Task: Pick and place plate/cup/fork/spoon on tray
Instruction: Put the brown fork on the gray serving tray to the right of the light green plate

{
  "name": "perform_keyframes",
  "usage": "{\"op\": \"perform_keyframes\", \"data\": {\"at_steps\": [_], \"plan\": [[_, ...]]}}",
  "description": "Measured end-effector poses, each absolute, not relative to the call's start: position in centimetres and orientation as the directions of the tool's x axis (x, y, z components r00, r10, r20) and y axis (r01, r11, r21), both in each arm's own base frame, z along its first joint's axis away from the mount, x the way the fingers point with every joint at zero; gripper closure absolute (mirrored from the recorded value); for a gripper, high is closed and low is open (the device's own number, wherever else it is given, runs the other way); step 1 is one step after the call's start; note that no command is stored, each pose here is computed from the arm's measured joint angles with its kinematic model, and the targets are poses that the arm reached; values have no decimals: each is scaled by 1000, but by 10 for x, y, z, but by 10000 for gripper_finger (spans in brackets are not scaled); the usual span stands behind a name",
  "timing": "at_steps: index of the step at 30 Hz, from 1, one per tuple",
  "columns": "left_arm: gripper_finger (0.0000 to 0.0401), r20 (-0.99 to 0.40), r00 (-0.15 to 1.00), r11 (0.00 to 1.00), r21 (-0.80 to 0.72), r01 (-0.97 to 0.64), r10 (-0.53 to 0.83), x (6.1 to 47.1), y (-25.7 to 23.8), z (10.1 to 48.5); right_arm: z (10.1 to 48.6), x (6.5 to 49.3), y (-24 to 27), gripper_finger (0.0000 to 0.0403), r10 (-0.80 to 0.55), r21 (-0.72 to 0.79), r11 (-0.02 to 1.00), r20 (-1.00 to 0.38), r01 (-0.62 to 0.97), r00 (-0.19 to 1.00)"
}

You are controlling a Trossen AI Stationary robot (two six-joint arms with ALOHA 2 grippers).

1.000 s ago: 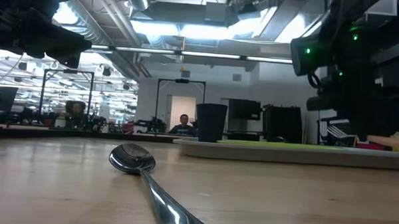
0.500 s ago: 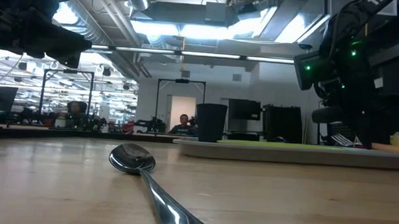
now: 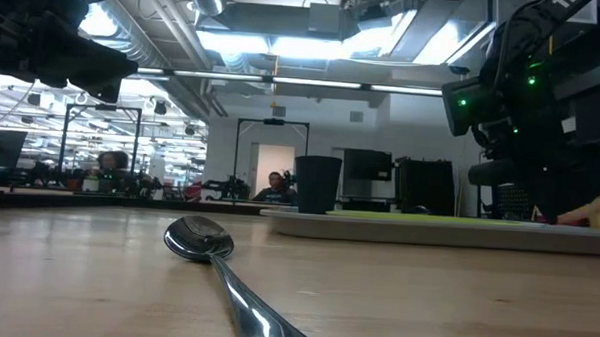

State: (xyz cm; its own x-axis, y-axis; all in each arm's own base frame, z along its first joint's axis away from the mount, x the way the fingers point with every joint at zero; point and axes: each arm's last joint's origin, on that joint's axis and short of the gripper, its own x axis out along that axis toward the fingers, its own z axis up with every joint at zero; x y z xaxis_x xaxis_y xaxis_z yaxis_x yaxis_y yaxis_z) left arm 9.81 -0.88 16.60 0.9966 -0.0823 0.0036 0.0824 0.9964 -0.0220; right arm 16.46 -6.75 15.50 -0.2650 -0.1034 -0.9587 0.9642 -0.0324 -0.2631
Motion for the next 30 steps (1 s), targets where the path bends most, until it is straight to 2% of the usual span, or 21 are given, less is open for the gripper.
{"op": "perform_keyframes", "data": {"at_steps": [7,30], "plan": [[319,4,997,996,-22,82,-82,98,-9,166,154,169,-69,327,-121,-214,-36,-969,976,-217],[319,4,997,996,-22,82,-82,98,-9,166,154,170,-69,327,-116,-212,-5,-971,977,-211]]}}
